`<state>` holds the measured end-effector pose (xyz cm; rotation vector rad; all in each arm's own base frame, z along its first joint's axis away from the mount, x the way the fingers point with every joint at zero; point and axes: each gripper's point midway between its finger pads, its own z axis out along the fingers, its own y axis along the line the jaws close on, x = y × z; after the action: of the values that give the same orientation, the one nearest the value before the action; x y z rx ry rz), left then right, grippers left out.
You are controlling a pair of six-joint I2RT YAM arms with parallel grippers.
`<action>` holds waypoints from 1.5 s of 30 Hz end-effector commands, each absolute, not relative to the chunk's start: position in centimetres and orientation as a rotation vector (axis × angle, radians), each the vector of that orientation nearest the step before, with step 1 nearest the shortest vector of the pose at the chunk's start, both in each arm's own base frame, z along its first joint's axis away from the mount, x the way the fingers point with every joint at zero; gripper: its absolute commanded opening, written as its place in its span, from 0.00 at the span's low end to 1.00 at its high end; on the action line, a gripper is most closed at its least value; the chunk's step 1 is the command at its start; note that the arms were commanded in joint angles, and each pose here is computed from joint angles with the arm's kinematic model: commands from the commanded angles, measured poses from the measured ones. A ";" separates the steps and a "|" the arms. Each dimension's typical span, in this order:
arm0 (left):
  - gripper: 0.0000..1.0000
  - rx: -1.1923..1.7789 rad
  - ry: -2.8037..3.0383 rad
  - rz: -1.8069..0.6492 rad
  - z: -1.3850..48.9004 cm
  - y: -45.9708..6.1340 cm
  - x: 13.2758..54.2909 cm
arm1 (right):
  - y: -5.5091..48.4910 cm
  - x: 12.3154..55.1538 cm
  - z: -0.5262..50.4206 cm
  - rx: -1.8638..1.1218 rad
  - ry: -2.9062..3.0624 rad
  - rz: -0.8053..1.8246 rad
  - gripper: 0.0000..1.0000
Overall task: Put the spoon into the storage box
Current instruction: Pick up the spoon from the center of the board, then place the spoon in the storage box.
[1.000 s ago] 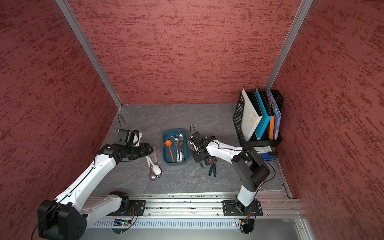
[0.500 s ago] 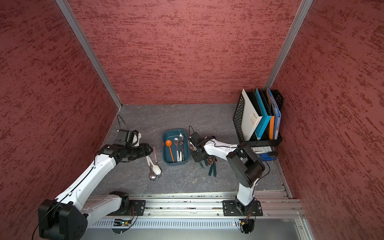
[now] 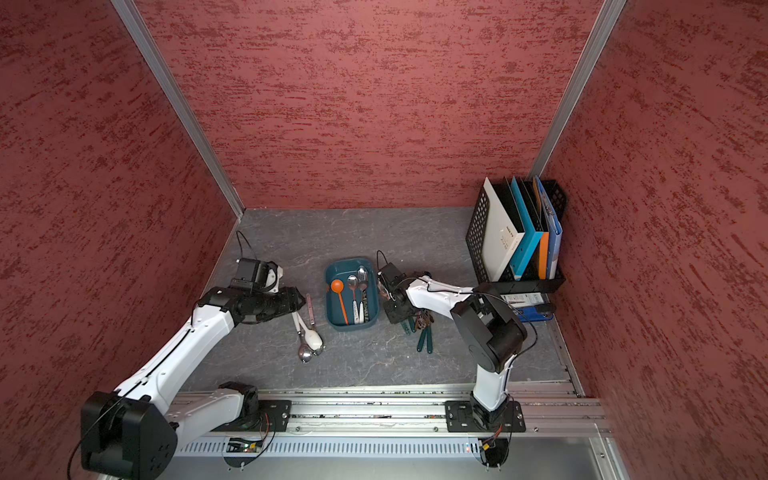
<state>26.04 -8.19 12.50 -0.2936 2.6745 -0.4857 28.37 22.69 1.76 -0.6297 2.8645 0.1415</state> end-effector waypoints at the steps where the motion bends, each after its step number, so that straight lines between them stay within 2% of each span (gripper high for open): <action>1: 0.74 -0.276 2.661 -0.506 12.9 -8.4 26.4 | 22.9 27.8 0.4 -0.656 2.895 0.140 0.16; 15: 0.73 -0.250 2.696 -0.517 11.5 -8.7 26.4 | 24.6 30.1 6.8 -0.535 2.770 0.247 0.11; 34: 0.73 -0.258 2.729 -0.584 10.3 -9.6 26.4 | 26.2 32.0 14.6 -0.466 2.741 0.290 0.12; 41: 0.73 -0.241 2.743 -0.597 10.1 -10.0 26.2 | 29.2 32.0 15.8 -0.362 2.809 0.450 0.13; 45: 0.73 -0.236 2.746 -0.603 10.1 -10.1 26.1 | 30.6 31.6 15.1 -0.352 2.851 0.440 0.13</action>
<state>25.97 -9.75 10.15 -0.2611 2.7560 -0.5820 32.70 29.50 15.57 -0.3828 2.7869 0.4185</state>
